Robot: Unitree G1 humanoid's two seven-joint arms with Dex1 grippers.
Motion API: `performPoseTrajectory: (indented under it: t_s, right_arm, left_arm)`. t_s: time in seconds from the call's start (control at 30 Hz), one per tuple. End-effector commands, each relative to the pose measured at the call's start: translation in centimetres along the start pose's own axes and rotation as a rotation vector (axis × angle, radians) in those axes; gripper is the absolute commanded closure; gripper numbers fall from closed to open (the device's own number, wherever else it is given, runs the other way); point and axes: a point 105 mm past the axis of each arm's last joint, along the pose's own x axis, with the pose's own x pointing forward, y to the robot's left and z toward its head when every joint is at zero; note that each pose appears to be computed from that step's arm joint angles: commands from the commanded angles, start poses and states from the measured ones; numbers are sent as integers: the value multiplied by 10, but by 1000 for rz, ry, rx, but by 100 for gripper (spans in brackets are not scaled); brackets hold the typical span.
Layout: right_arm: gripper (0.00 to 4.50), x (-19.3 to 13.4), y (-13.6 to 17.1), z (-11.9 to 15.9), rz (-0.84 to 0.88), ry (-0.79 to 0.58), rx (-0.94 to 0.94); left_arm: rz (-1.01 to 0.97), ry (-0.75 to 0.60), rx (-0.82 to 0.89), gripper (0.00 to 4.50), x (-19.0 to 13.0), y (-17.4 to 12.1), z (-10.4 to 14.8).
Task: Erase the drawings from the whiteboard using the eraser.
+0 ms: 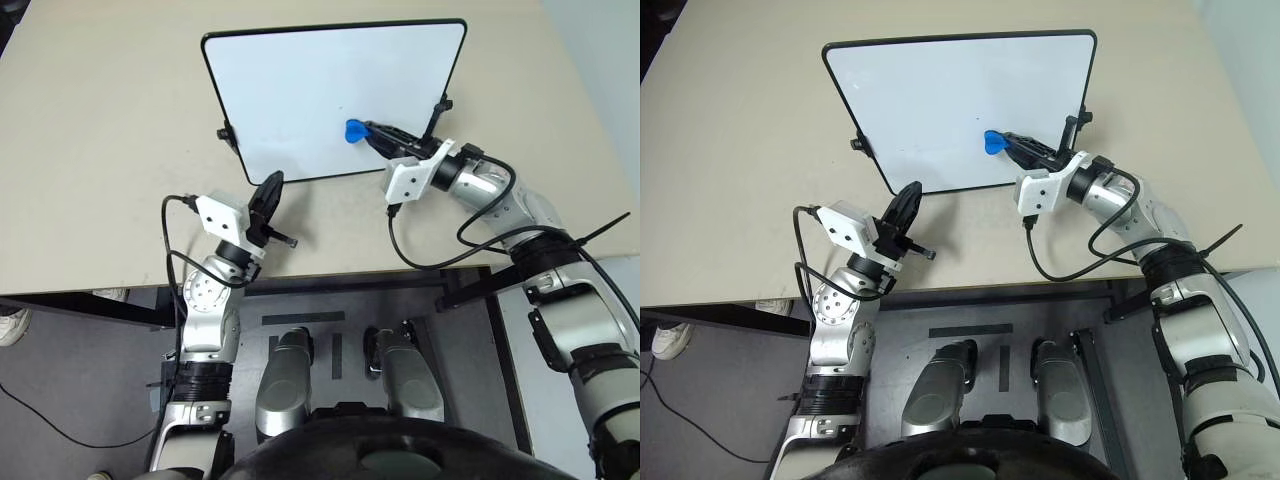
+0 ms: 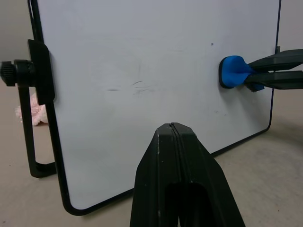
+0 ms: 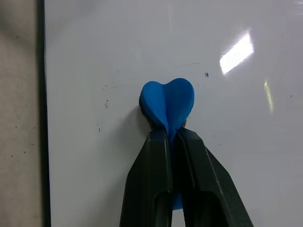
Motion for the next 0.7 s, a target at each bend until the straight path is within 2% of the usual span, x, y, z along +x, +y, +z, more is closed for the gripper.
performPoseTrajectory:
  t_s: [0.03, 0.2, 0.53, 0.7]
  right_arm:
    - [449, -6, -40, 0, -159, 3, -37]
    - [449, -1, -54, 13, -206, -41, -58]
    - [449, 26, -29, 35, -94, -114, -13]
    - [449, 35, -27, 43, -79, -141, -4]
  left_arm:
    - [-12, -36, 14, 450, 3, 0, 9]
    - [-13, -37, 13, 450, 4, 0, 9]
    - [-7, -43, 14, 450, 4, 1, 10]
    - [1, -44, 16, 450, 3, 1, 10]
